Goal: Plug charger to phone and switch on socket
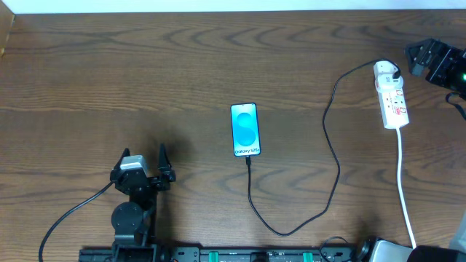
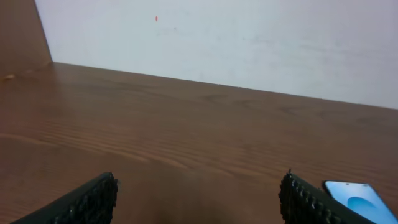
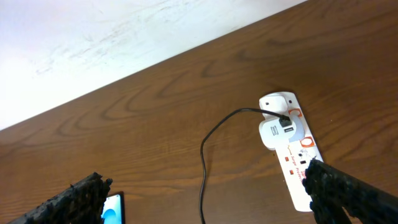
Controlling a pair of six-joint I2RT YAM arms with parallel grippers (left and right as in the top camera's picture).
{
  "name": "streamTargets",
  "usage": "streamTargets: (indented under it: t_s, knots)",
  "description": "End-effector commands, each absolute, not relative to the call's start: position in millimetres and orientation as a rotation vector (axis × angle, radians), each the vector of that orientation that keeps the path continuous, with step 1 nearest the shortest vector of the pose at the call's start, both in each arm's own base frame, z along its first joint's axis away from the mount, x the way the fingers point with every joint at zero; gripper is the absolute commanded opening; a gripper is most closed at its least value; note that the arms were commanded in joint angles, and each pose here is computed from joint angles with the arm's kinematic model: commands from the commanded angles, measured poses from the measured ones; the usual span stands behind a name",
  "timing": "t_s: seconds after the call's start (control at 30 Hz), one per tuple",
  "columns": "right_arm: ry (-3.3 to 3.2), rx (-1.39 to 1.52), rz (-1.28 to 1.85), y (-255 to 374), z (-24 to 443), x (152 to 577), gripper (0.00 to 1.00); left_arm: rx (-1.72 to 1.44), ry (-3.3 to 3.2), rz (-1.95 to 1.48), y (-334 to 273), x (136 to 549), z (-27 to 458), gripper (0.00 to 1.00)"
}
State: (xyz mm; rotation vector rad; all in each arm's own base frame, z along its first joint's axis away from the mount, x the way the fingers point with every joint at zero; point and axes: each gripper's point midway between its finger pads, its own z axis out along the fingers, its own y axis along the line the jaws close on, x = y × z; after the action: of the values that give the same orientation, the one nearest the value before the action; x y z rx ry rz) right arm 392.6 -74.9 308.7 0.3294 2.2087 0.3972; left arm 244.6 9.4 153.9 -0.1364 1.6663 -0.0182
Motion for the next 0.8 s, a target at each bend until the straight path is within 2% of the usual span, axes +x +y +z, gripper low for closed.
streamTargets:
  t_s: [0.0, 0.77]
  knots:
    - [2.202, 0.324, 0.412, -70.5, 312.0, 391.5, 0.99, -0.096, 1.724, 0.024, 10.0, 243.3, 136.3, 0.83]
    - [2.202, 0.324, 0.412, -70.5, 312.0, 391.5, 0.99, -0.091, 1.723, 0.023, 9.4, 243.5, 136.5, 0.83]
